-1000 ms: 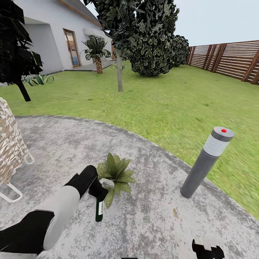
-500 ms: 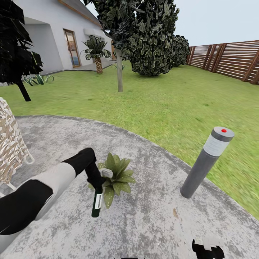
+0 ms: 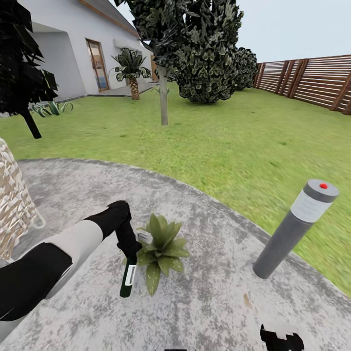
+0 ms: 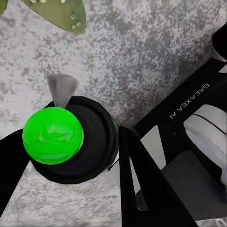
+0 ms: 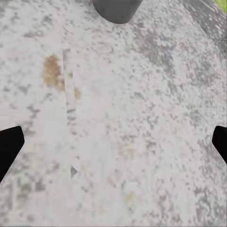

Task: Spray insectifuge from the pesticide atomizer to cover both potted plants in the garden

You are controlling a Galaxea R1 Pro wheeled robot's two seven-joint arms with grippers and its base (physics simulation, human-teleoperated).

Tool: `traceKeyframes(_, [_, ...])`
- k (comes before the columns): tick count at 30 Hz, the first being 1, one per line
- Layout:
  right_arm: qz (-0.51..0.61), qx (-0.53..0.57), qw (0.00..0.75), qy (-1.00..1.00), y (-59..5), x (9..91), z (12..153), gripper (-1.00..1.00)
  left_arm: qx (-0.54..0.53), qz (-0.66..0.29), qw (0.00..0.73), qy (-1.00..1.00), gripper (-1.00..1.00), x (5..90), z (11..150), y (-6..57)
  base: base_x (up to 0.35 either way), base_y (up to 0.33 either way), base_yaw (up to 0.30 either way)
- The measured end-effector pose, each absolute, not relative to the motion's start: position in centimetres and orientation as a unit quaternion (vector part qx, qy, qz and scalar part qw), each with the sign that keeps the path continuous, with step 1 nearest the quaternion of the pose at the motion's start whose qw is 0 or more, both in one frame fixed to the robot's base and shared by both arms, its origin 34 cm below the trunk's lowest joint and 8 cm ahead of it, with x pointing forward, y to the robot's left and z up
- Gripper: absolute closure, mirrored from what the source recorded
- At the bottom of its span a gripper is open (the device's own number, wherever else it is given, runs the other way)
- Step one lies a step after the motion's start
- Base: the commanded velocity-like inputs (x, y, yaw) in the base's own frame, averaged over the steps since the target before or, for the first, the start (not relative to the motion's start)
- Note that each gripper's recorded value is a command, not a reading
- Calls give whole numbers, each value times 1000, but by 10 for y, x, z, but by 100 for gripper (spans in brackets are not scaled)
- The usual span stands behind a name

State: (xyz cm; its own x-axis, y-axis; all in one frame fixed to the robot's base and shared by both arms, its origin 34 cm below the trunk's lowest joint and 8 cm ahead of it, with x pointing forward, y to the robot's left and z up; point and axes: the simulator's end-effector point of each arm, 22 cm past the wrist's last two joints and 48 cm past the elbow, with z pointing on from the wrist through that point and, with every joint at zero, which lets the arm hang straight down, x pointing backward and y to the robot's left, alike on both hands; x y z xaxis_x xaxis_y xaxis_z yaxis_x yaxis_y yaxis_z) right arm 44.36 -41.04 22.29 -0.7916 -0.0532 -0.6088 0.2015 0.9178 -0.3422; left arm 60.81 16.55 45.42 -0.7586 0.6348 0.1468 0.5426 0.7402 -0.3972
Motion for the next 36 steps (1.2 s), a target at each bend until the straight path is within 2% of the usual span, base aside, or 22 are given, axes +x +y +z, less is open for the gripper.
traceKeyframes(4, [-199, 40, 320, 925, -410, 444, 223, -100, -320, 168, 137, -922, 100, 608, 454, 164, 269, 7, -15])
traceKeyframes(15, [-199, 41, 323, 924, -410, 445, 225, -100, -318, 165, 136, -923, 100, 608, 456, 169, 6, 6, -158])
traceKeyframes(22, [-198, 41, 323, 924, -410, 445, 225, -100, -318, 165, 136, -924, 100, 608, 456, 169, -90, 232, -6])
traceKeyframes(30, [-199, 42, 323, 924, -410, 446, 225, -100, -322, 165, 135, -923, 100, 609, 458, 165, 228, 215, 0])
traceKeyframes(36, [-198, 41, 323, 924, -410, 446, 225, -100, -324, 164, 132, -922, 100, 611, 460, 164, 78, 23, -52])
